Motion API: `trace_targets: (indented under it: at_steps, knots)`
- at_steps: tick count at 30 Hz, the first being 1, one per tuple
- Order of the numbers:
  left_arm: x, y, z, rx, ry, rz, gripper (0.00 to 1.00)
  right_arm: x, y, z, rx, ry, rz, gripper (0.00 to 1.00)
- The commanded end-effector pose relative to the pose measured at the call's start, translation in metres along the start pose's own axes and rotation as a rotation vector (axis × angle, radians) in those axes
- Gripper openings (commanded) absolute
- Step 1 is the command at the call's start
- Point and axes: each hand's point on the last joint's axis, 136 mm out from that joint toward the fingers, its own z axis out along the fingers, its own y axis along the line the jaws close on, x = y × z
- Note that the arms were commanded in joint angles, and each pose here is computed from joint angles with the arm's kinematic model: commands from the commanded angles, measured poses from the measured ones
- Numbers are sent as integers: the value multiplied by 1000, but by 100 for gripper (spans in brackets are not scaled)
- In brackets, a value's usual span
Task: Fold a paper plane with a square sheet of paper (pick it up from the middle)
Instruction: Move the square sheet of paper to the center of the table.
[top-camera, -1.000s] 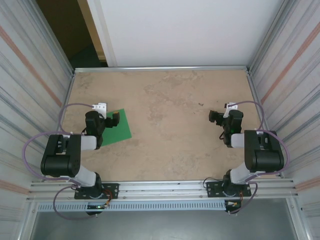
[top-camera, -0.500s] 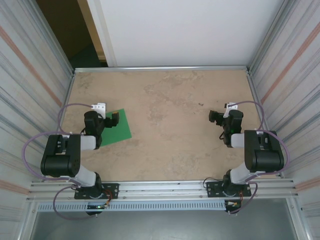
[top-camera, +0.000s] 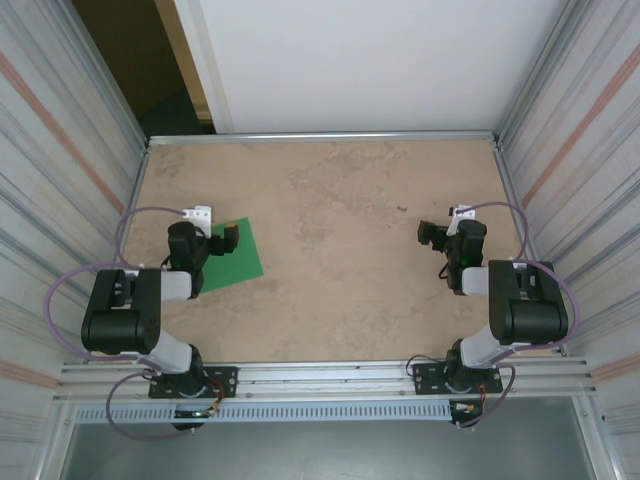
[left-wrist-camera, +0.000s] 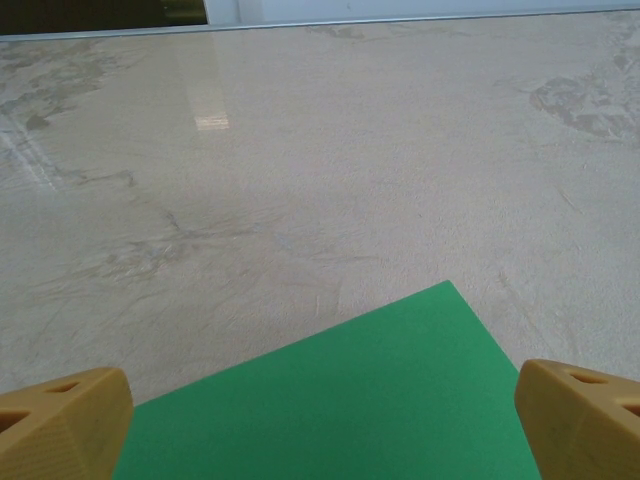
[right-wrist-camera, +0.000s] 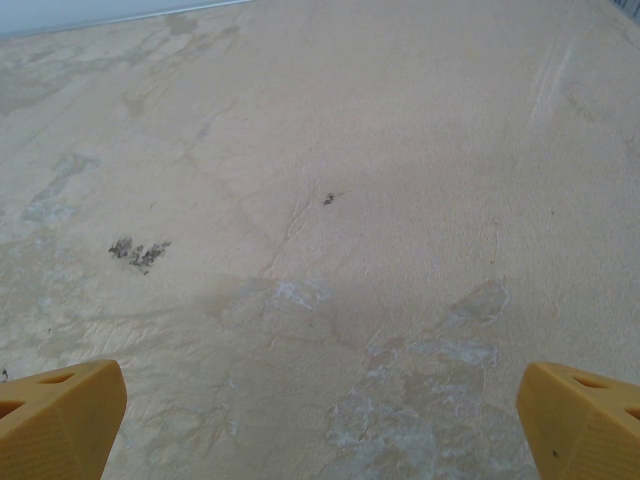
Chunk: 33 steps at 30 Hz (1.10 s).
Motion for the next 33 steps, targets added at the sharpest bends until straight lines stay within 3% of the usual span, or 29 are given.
trace_targets:
  at_steps: [1, 7, 10, 15, 18, 23, 28, 33]
  knots:
    - [-15, 4, -3, -16, -22, -3, 99, -19, 5, -5, -13, -31, -33, 99]
    - [-41, 16, -21, -87, -5, -33, 99, -61, 12, -35, 67, -61, -53, 99]
    - [-58, 26, -32, -146, 48, -183, 99, -87, 26, -51, 45, -59, -15, 99]
    - [-63, 11, -37, -91, 212, -429, 99, -110, 48, -65, -14, 37, 139, 99]
    - [-56, -8, -34, -1, 263, -548, 99, -109, 60, -62, -35, 120, 235, 99]
    - [-12, -15, -37, -24, 440, -699, 99, -92, 96, -49, -165, 284, 391, 99]
    - [24, -24, -35, -16, 572, -738, 99, -74, 115, -34, -231, 374, 463, 99]
    - [37, -21, -24, -28, 627, -751, 99, -68, 129, -21, -283, 432, 490, 99]
